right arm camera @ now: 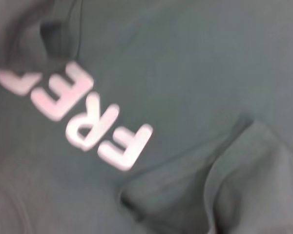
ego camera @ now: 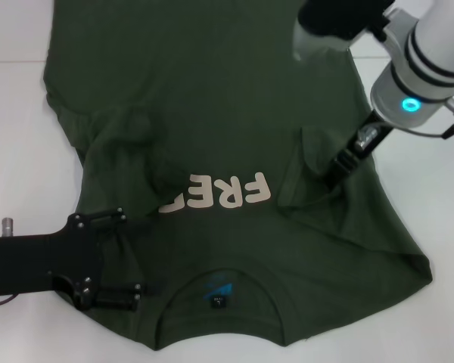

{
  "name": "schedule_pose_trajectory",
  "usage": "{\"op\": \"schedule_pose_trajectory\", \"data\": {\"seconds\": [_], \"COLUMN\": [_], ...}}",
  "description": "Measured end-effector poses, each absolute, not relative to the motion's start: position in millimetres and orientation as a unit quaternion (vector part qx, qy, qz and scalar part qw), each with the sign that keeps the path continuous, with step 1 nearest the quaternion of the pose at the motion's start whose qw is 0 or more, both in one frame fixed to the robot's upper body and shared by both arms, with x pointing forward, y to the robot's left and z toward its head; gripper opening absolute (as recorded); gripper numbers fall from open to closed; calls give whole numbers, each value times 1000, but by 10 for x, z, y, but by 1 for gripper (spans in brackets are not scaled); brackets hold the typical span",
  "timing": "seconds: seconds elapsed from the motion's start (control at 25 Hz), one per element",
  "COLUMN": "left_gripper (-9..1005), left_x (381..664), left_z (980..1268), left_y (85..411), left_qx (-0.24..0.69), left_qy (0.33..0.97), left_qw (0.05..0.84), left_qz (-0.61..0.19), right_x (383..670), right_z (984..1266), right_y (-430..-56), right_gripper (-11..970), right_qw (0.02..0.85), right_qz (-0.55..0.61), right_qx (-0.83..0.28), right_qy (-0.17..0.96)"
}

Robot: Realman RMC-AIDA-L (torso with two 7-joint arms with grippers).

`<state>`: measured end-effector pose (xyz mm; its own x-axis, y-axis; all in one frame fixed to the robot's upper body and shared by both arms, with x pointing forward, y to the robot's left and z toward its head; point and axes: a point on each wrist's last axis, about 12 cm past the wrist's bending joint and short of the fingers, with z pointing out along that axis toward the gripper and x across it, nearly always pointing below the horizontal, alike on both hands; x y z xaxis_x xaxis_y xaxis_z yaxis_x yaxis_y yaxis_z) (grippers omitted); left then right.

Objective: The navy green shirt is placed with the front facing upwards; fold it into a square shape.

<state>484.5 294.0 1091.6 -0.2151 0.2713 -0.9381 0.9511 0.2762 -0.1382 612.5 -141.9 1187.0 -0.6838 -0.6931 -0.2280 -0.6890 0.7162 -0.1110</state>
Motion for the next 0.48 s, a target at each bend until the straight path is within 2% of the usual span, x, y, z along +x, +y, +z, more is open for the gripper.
{"op": "schedule_pose_trajectory", "data": {"seconds": [0.48], "left_gripper": [898], "left_x": [4814], "left_z": [10894], "left_y": [2975], "left_qx": [449], "left_qy": [677], "left_qw": [431], "left_qz": [-393], "right_x": [6056], "right_z": [11556], "right_y": [-1346], "right_gripper": [776], "right_qw": [88], "right_qz": [-1], "right_qx": [-394], "right_qy": [915]}}
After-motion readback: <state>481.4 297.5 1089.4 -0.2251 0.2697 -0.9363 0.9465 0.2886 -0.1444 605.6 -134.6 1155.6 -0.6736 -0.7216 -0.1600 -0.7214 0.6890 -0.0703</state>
